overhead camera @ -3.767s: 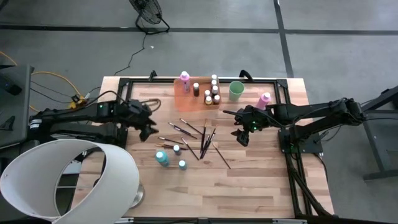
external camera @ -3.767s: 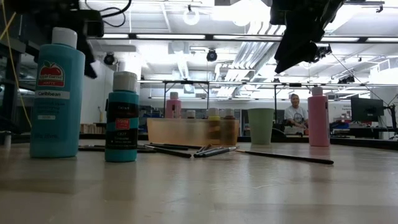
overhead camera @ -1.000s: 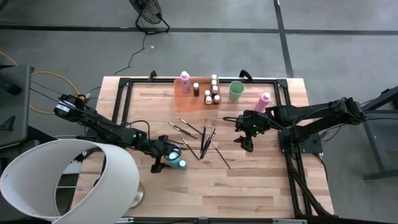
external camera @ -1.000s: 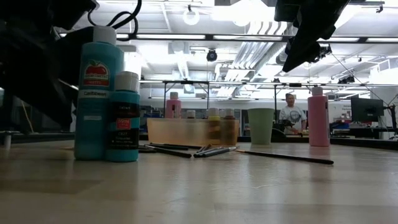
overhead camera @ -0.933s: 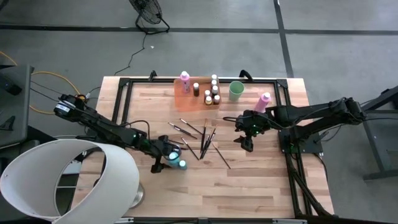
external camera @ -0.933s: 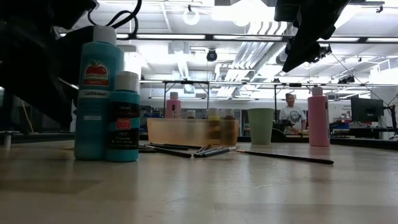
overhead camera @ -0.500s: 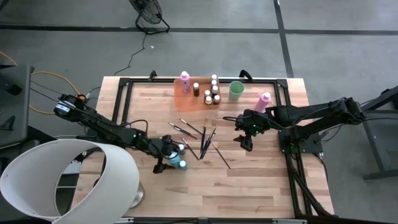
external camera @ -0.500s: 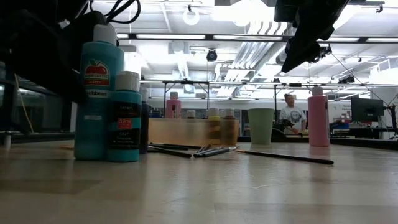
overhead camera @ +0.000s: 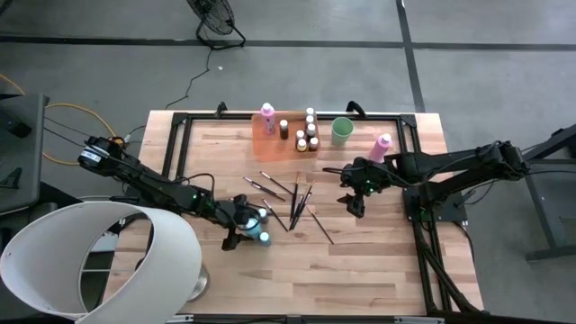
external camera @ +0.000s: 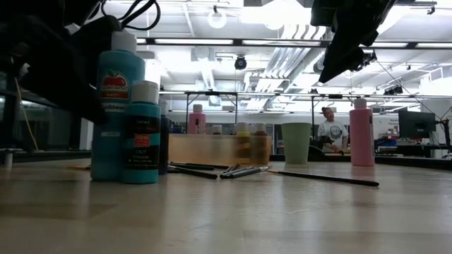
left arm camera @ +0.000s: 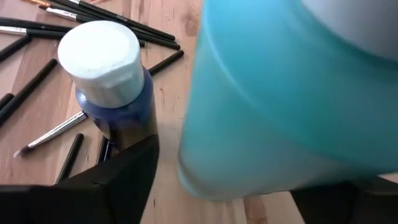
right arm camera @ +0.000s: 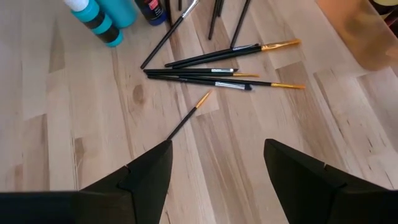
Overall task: Pick & Place Paint Supplies
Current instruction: Put the large blue paint bottle into the orange bin
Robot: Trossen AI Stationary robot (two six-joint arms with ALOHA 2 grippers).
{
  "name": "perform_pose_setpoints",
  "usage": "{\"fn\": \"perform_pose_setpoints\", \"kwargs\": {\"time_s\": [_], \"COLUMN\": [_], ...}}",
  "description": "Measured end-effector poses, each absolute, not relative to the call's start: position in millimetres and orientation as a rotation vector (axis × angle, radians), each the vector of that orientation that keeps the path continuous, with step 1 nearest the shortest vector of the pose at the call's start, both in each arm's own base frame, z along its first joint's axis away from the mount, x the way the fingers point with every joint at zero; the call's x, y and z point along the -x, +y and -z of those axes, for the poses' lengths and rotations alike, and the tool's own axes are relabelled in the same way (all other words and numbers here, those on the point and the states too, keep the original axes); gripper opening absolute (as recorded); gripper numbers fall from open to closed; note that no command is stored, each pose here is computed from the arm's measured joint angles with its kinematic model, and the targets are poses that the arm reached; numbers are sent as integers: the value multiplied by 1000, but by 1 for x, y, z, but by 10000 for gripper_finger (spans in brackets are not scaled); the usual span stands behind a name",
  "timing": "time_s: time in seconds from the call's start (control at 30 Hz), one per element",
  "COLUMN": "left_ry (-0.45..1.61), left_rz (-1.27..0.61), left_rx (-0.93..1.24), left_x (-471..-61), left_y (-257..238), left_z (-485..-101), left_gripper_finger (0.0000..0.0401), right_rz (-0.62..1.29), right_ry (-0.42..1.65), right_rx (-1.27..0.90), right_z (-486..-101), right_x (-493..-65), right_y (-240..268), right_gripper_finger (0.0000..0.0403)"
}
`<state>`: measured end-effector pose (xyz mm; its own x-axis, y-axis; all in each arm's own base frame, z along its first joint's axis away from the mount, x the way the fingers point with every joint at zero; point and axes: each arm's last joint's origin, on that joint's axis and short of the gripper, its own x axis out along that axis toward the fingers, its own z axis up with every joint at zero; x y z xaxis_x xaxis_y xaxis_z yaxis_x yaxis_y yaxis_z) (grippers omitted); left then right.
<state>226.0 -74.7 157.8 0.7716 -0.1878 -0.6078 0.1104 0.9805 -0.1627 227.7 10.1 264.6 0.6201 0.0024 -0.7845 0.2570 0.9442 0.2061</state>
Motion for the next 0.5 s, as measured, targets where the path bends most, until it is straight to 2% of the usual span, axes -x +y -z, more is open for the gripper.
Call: {"fn": "perform_pose_setpoints", "kwargs": {"time_s": [0.3,0.5], "left_ry": [671,673], "left_rz": [142,127], "left_rx": [165,211], "left_x": [-226,-226], "left_y": [-75,-75], "left_z": [-158,-158], "left_gripper_finger": [210,182], "right_rz": [157,156], "right_ry": [893,893], "right_rx": [-336,-336], "right_z": [-265,-265], "right_x": [-228,-228], "right_y": [10,10], "right_gripper_finger": [246,246]}}
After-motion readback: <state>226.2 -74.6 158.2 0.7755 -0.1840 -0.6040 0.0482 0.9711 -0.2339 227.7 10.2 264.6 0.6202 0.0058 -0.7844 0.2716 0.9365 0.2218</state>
